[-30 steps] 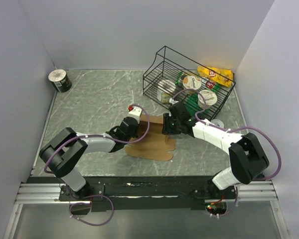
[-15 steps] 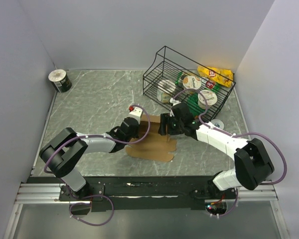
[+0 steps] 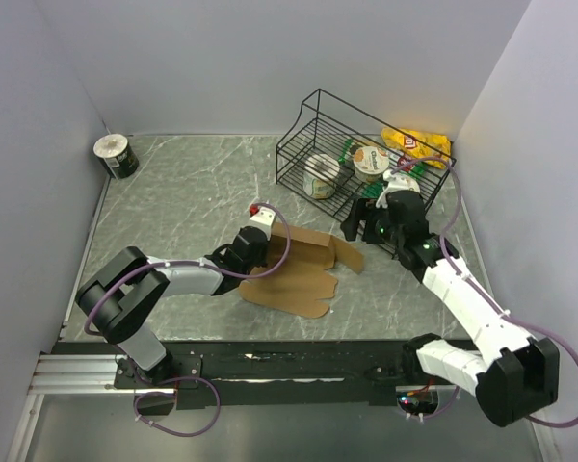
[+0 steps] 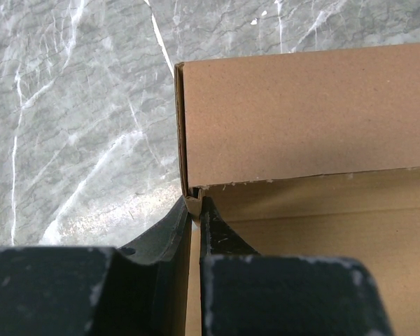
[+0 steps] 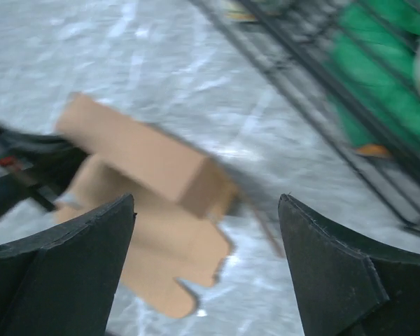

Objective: Fold the paper box

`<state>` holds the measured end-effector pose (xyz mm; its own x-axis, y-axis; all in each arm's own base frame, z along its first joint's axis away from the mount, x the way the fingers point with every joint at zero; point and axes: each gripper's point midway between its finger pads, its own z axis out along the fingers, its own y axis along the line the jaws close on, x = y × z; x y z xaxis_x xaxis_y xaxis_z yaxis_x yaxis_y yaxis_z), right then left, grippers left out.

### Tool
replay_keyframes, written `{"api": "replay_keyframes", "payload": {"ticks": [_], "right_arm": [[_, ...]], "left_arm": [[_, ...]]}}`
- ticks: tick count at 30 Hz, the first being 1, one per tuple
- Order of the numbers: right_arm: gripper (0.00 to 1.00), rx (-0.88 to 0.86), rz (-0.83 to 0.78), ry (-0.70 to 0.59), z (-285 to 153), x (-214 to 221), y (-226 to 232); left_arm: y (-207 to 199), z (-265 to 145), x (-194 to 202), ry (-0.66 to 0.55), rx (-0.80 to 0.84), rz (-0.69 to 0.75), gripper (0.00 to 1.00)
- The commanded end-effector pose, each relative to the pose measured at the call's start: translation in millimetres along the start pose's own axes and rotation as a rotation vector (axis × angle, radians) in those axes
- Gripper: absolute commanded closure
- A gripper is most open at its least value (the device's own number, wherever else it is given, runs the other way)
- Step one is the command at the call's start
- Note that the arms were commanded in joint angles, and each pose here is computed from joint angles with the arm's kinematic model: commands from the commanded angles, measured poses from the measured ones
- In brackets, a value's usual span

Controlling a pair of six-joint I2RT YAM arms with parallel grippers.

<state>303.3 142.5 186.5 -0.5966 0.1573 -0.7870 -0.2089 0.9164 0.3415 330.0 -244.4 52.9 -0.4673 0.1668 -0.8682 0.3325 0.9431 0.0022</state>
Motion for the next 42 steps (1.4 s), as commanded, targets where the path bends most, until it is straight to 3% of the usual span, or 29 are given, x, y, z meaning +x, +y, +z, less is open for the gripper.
{"api": "replay_keyframes", "payload": {"ticks": [1, 9, 16, 21, 28, 42], "right_arm": [[0.15, 0.222, -0.020, 0.124, 9.8, 26.9, -53.6], [0.26, 0.333, -0.069, 0.162, 27.2, 38.7, -84.9], [0.28, 0.370, -0.101, 0.297, 41.9, 68.5, -99.1], [0.31, 0.234, -0.142, 0.388, 46.7, 85.1, -82.3], [0.32, 0.011, -0.153, 0.401, 43.8, 94.3, -43.7], [0.31, -0.132, -0.192, 0.455, 39.1, 118.2, 7.7]], "left_arm": [[7.1, -4.6, 0.0, 0.006, -0.015, 0.021, 0.94], [7.1, -5.0, -1.6, -0.002, -0.012, 0.019, 0.94], [7.3, -5.3, -1.4, 0.000, -0.010, 0.017, 0.94], [6.2, -5.4, -1.7, 0.001, -0.003, 0.014, 0.94], [4.3, -5.3, -1.1, 0.002, 0.005, 0.010, 0.94], [4.8, -5.4, -0.6, 0.005, 0.001, 0.006, 0.94]]}}
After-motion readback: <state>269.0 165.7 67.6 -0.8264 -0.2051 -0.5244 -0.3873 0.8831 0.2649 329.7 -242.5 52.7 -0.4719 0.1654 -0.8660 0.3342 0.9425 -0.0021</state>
